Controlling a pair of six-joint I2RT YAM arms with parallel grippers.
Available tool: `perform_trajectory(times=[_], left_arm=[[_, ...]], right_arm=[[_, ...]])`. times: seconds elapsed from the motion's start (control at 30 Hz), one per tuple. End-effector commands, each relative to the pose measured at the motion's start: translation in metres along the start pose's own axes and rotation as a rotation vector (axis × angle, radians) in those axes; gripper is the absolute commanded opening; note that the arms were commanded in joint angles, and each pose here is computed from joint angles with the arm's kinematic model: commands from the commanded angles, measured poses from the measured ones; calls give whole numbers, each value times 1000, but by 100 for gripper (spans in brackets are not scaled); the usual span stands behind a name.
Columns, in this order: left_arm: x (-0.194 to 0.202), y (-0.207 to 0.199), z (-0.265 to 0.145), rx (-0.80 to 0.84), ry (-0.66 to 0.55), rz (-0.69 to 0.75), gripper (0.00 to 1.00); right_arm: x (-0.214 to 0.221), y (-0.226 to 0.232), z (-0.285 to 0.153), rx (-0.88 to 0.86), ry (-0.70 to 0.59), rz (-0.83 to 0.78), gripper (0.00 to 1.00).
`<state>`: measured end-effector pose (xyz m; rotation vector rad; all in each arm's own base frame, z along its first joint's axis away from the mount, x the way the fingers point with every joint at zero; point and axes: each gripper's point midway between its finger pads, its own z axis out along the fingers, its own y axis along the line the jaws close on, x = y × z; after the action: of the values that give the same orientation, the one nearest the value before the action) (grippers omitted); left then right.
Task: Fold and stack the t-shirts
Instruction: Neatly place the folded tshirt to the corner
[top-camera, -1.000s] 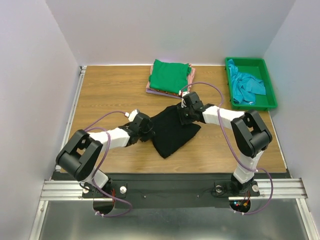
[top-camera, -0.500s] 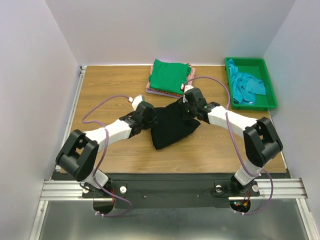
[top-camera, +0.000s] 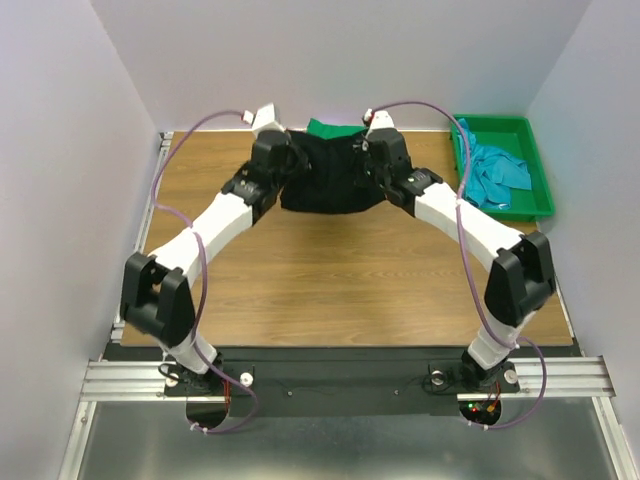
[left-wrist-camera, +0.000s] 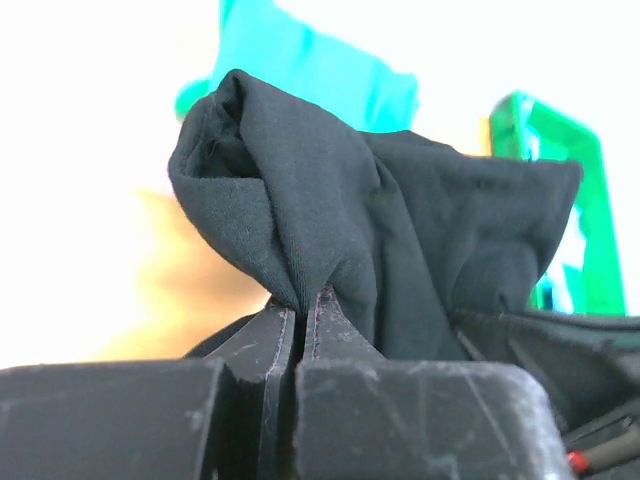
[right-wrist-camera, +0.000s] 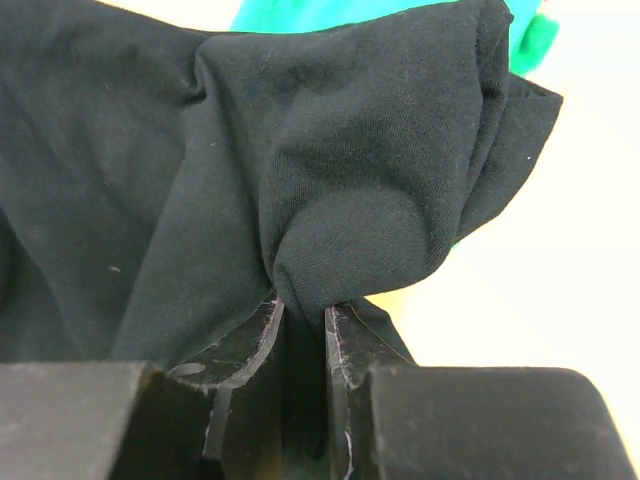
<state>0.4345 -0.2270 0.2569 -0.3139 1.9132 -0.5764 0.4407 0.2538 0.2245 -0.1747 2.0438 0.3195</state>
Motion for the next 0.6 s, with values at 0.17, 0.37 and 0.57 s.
perform_trajectory(times=[0.17,0.37,0.57], left_arm=[[-102,-53,85,210,-124,82,0],[-111,-42,149,209,-147,91,0],[-108,-23,199,190,-174,95,0]], right_arm=[[-68,-29,57,132,-141,104,1],[-58,-61,117,137,-101,118,0],[-35,-75,159,96,-47,144,3]])
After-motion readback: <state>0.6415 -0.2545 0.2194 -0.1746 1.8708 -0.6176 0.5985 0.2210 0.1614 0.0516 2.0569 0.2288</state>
